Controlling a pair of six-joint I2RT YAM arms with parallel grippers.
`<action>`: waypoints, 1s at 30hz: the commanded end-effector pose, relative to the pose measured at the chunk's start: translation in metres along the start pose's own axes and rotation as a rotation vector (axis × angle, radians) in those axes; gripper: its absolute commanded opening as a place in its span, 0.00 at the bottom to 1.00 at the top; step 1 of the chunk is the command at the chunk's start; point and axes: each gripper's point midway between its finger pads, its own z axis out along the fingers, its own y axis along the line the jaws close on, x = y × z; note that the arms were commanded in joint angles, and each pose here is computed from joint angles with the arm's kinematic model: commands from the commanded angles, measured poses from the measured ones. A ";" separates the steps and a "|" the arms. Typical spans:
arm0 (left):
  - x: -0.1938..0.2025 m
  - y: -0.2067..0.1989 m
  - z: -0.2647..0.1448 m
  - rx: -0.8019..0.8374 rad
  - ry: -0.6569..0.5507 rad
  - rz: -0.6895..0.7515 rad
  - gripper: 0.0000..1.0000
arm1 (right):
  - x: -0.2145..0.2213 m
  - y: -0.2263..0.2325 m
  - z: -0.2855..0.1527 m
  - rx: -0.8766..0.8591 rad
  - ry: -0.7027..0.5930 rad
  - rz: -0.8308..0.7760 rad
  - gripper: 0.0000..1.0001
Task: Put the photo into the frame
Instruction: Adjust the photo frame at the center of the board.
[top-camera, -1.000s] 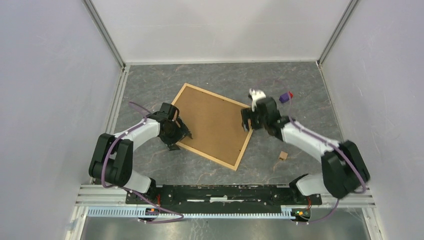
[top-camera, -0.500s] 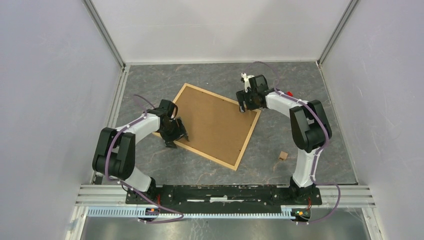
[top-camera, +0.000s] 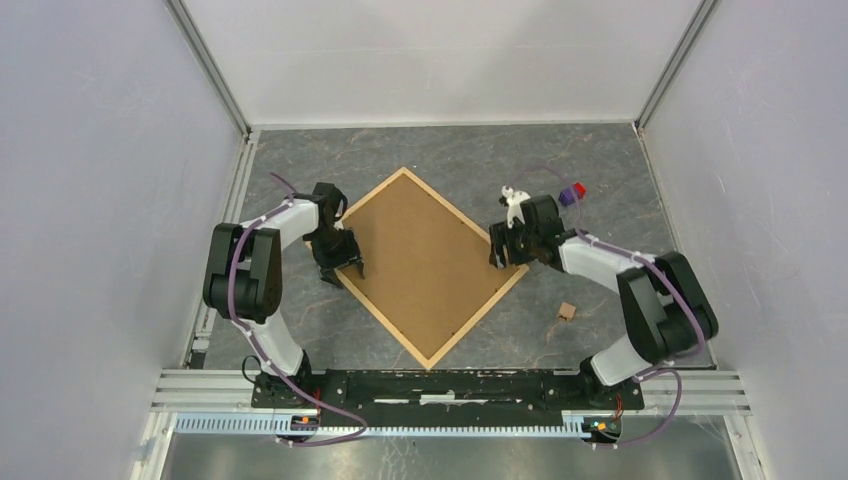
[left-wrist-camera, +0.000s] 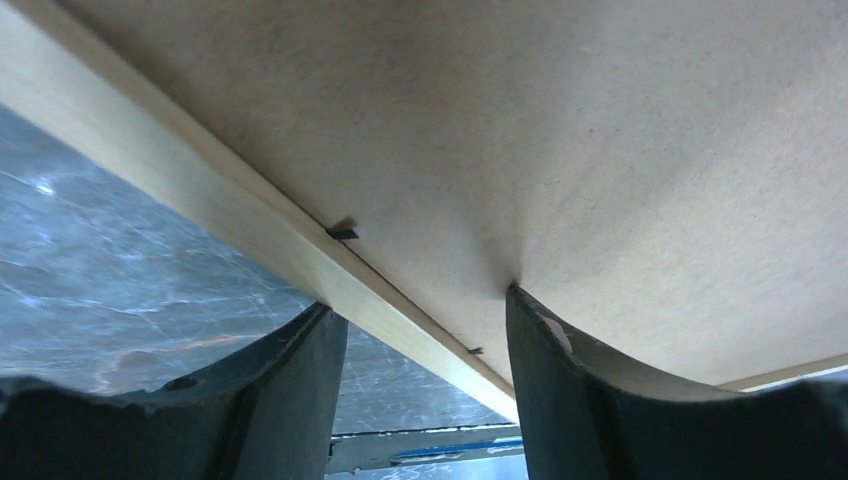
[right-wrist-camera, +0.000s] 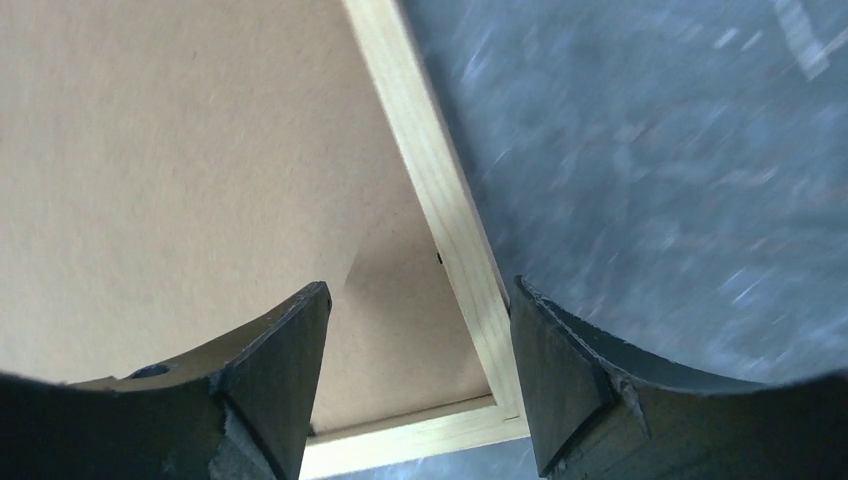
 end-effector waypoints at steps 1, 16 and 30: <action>-0.038 -0.008 0.006 0.044 -0.088 0.109 0.63 | 0.065 0.058 -0.024 -0.181 0.170 0.039 0.70; -0.032 0.002 0.006 0.023 -0.111 0.111 0.54 | -0.002 -0.009 -0.030 0.076 0.244 -0.067 0.42; -0.041 0.021 0.009 -0.100 -0.139 0.077 0.20 | 0.020 0.001 -0.018 0.008 0.300 -0.081 0.30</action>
